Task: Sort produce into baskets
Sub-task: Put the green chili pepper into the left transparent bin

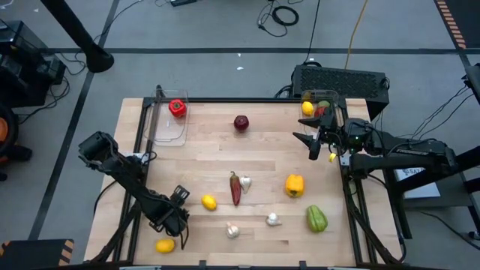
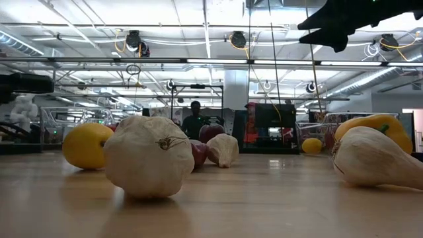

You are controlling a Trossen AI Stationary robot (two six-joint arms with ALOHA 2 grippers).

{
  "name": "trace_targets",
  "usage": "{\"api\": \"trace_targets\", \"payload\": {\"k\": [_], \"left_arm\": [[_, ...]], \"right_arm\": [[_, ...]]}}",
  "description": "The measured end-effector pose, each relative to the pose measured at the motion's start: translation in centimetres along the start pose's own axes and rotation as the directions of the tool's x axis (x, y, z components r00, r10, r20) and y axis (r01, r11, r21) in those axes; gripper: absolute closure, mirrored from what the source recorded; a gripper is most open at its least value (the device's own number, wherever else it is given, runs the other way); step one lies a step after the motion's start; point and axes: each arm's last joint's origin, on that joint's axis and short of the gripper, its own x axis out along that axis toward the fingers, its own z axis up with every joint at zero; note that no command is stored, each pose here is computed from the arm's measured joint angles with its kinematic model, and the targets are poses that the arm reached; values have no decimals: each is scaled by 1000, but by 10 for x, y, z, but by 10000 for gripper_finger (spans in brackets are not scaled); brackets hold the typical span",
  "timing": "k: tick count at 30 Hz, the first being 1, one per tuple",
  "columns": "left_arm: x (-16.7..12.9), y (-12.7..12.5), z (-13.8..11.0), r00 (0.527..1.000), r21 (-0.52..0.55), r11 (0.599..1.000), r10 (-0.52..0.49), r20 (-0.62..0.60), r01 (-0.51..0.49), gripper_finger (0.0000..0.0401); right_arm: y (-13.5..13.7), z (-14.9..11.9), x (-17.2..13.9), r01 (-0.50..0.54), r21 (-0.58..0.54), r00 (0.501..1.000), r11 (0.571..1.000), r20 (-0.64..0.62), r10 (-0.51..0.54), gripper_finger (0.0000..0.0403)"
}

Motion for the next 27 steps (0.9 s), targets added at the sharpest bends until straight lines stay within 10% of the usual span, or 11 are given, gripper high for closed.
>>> {"api": "trace_targets", "payload": {"k": [27], "left_arm": [[2,17,2,1000,-51,998,-28,-10,27,341]], "right_arm": [[0,0,0,0,3,1000,1000,0,0,145]]}}
